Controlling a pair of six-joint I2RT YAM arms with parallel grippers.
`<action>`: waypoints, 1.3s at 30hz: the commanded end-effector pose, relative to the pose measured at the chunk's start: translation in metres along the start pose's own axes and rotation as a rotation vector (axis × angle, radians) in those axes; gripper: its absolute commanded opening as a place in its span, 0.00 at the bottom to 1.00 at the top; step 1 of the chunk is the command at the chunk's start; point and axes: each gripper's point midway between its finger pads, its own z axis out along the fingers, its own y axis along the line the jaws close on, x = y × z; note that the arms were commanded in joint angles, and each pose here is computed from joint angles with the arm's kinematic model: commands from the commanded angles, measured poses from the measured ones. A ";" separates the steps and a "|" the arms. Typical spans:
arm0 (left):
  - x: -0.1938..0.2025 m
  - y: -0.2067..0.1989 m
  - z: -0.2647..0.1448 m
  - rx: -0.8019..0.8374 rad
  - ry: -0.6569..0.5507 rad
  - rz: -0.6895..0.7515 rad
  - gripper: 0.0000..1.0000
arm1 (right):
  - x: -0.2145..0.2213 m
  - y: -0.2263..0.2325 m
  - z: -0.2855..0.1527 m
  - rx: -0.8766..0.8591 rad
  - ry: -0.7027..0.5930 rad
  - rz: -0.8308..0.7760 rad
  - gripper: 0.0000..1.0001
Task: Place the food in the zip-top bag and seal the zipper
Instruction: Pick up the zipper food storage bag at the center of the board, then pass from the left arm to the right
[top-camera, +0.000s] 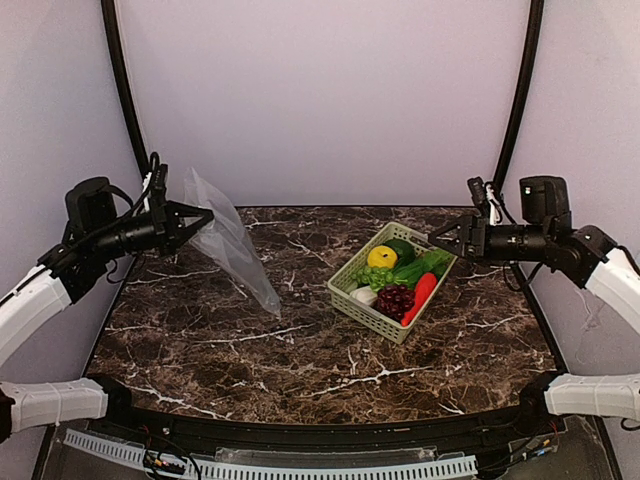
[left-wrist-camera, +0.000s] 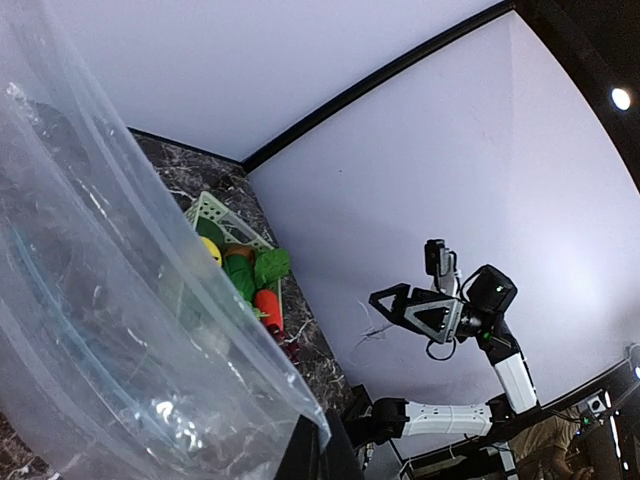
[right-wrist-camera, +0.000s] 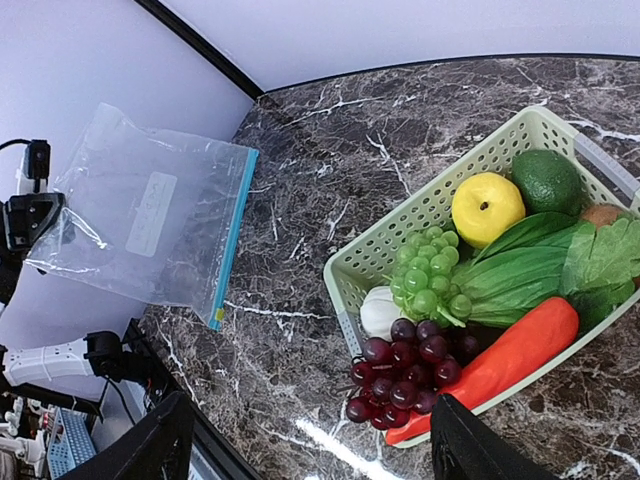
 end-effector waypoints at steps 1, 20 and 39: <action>-0.022 -0.053 0.022 0.111 -0.069 0.082 0.01 | 0.000 -0.003 0.008 0.018 -0.020 0.001 0.78; 0.106 0.068 0.084 -0.015 0.167 -0.029 0.01 | 0.027 -0.020 0.011 0.042 0.011 0.032 0.78; 0.157 0.153 0.070 -0.143 0.213 -0.161 0.01 | 0.139 0.031 0.044 -0.177 0.233 0.135 0.65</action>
